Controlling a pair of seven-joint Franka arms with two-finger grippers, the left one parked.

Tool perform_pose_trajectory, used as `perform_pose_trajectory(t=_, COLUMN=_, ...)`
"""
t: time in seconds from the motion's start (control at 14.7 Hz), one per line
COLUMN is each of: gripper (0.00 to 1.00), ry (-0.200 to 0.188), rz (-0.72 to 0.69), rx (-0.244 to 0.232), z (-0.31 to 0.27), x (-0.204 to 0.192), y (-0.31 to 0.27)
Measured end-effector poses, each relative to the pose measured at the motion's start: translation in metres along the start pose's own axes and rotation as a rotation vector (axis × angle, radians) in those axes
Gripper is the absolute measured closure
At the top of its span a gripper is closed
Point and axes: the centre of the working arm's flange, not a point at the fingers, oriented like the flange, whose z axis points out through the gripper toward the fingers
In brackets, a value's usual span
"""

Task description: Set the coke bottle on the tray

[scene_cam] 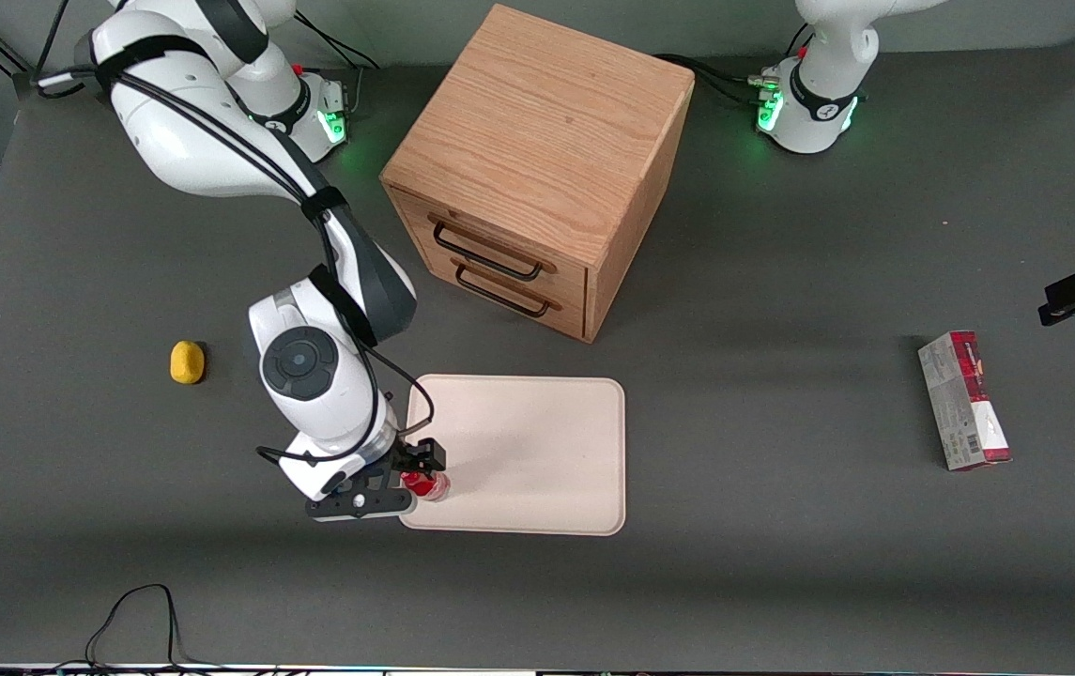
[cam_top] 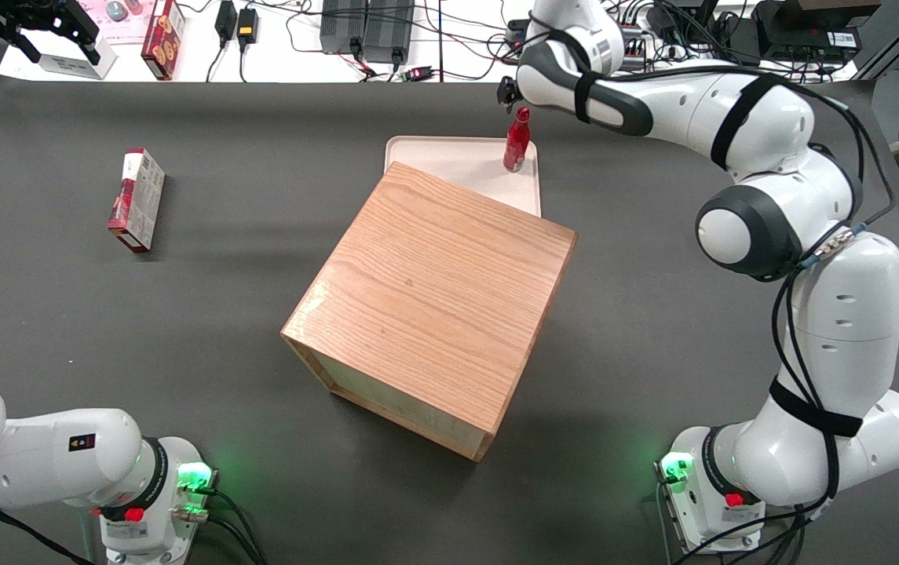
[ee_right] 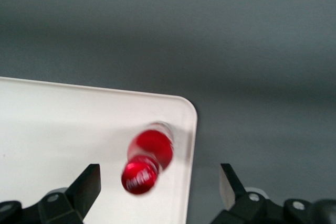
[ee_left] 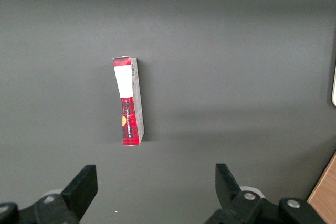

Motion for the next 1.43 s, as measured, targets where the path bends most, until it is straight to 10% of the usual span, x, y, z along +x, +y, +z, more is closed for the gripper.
perform_pose_trajectory(t=0.54, gripper=0.00, ry=-0.094, rz=0.019, rx=-0.083, z=-0.112, x=-0.044, y=0.118)
perform_pose_trajectory(t=0.95, gripper=0.00, ry=-0.156, rz=0.069, rx=0.014, z=-0.235, x=-0.119, y=0.237)
perform_pose_trajectory(t=1.43, gripper=0.00, ry=-0.184, rz=0.067, rx=0.031, z=-0.251, x=-0.164, y=0.243)
